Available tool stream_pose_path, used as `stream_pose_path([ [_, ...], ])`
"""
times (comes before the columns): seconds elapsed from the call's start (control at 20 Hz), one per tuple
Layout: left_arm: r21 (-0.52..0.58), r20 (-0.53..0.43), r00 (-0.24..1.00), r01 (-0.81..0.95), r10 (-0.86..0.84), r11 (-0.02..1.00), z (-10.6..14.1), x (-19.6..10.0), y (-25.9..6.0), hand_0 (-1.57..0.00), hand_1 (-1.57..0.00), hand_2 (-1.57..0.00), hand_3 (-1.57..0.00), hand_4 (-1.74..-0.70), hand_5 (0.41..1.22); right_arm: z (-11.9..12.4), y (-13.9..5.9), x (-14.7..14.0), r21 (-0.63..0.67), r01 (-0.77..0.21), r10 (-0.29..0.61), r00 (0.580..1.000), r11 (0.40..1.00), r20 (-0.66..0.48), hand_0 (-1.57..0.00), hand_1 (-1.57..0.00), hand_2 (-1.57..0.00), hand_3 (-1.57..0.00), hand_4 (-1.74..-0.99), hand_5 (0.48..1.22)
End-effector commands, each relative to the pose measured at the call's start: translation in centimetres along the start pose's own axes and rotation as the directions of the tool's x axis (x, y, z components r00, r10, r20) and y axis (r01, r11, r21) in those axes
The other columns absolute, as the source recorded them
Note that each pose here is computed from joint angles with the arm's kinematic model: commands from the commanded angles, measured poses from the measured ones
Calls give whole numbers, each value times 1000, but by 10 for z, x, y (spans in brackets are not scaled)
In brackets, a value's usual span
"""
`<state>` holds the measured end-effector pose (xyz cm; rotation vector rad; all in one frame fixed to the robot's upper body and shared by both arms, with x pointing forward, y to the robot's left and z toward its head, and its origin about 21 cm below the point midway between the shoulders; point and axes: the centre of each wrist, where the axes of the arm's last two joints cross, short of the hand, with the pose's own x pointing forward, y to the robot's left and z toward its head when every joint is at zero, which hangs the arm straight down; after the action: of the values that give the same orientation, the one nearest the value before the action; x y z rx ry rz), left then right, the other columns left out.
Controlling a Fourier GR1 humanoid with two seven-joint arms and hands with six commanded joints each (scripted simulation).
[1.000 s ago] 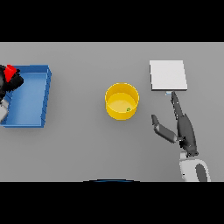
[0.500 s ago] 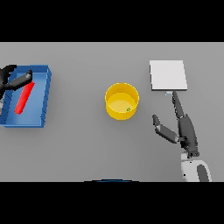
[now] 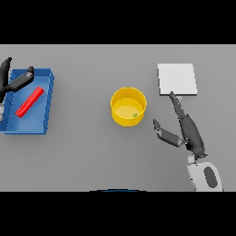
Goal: Pick up the red beaker and tilt it to pour out 1 green nut into yellow bowl. Pick up the yellow bowl and place it on the metallic measuring scale.
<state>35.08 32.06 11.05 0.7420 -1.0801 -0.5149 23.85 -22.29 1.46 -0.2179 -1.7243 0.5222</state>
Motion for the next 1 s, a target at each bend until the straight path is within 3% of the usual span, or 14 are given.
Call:
stream_pose_path([
  [0.0,-2,-4,1000,-3,3,1000,-2,-1,-1,-20,-16,-16,-15,-779,693,-8,-4,3,32,-39,38,999,999,11,1,1,1,1,-1202,709],
  [0.2,-13,-12,1000,-18,18,1000,-2,0,-2,-8,-6,-6,-6,-792,709,-30,-13,17,181,-218,211,976,959,53,1,1,1,1,-1268,691],
  [0.35,-23,-11,1000,-8,8,1000,-4,4,-4,-3,-3,-3,-2,-795,708,-51,-16,26,276,-427,403,904,861,141,1,1,1,1,-1279,671],
  [0.45,-14,-14,1000,1,-1,1000,-3,4,-3,-2,-1,-1,-1,-793,712,-63,-13,37,324,-535,485,845,781,226,1,1,1,1,-1276,668],
  [0.6,-20,-1,1000,-9,9,1000,-2,3,-5,0,0,0,0,-795,721,-79,-7,42,388,-619,539,786,683,304,1,1,1,1,-1269,662],
  [0.95,-23,0,1000,6,-6,1000,-4,3,-4,1,1,1,1,-796,717,-111,4,48,495,-704,572,706,509,417,1,1,1,1,-1269,683],
])
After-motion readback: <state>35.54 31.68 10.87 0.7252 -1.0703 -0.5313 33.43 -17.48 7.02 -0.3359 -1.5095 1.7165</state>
